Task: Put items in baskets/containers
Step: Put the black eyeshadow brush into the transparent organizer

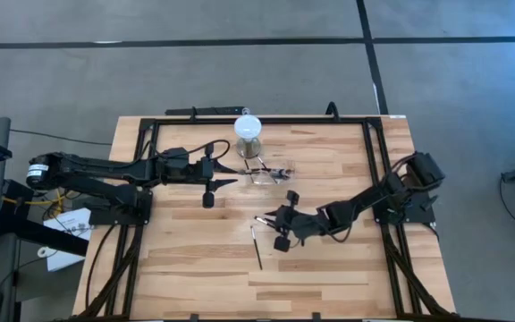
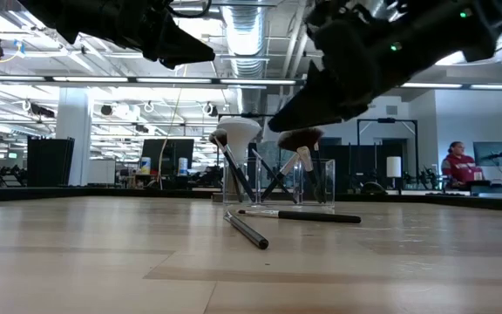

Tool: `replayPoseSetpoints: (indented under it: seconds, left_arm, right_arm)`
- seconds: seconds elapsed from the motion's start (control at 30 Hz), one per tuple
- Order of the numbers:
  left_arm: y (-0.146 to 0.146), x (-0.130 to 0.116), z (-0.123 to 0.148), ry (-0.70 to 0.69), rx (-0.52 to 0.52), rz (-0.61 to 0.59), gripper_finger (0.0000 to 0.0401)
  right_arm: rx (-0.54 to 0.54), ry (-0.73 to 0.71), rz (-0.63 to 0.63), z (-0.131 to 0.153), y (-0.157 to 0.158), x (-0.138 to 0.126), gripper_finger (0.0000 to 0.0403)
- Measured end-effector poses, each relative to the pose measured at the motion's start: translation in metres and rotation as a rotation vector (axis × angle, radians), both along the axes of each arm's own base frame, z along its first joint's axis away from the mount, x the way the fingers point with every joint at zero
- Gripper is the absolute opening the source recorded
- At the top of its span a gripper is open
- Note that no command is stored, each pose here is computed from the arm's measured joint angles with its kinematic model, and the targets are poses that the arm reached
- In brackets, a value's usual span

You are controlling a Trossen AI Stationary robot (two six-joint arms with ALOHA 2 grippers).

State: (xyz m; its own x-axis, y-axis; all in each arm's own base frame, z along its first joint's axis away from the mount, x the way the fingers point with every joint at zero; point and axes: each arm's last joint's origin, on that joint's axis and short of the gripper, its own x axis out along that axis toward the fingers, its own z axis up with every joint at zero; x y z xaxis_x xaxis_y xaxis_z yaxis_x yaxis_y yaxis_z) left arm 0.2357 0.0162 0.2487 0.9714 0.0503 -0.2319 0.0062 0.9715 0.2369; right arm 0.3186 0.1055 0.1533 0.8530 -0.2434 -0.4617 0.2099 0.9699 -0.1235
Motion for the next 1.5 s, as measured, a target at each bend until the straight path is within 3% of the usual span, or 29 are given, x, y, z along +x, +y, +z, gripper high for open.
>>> replayPoseSetpoints:
  seconds: [0.2,0.43,0.53,0.7,0.8,1.07,1.27,1.37,1.5]
  left_arm:
    - [0.0,0.0,0.0,0.001,0.0,0.0,0.0104]
    - [0.0,0.0,-0.001,0.006,-0.001,0.0,0.0104]
    - [0.0,0.0,-0.001,0.006,-0.001,0.0,0.0104]
    - [0.0,0.0,-0.001,0.006,-0.001,0.0,0.0104]
    - [0.0,0.0,-0.001,0.006,-0.001,0.0,0.0104]
    - [0.0,0.0,-0.001,0.005,-0.005,0.001,0.0104]
    - [-0.002,0.0,-0.001,0.003,-0.061,0.005,0.0104]
    - [-0.007,0.001,-0.006,0.019,-0.146,-0.082,0.0104]
    - [-0.02,0.003,-0.041,0.162,-0.21,-0.243,0.0104]
  right_arm:
    - [0.192,0.001,0.04,0.006,-0.006,0.006,0.0079]
    - [0.199,0.121,-0.038,-0.008,-0.01,0.002,0.0118]
    - [0.213,0.115,-0.119,-0.025,-0.009,0.005,0.0129]
    - [0.217,0.109,-0.109,-0.058,-0.002,0.013,0.0134]
    - [0.212,0.108,-0.125,-0.073,-0.004,0.017,0.0131]
    - [0.278,0.132,-0.197,-0.078,-0.018,0.022,0.0106]
    - [0.332,0.151,-0.203,-0.079,-0.028,0.024,0.0026]
    - [0.313,0.158,-0.191,-0.079,-0.03,0.025,0.0016]
    - [0.32,0.147,-0.188,-0.079,-0.036,0.027,0.0024]
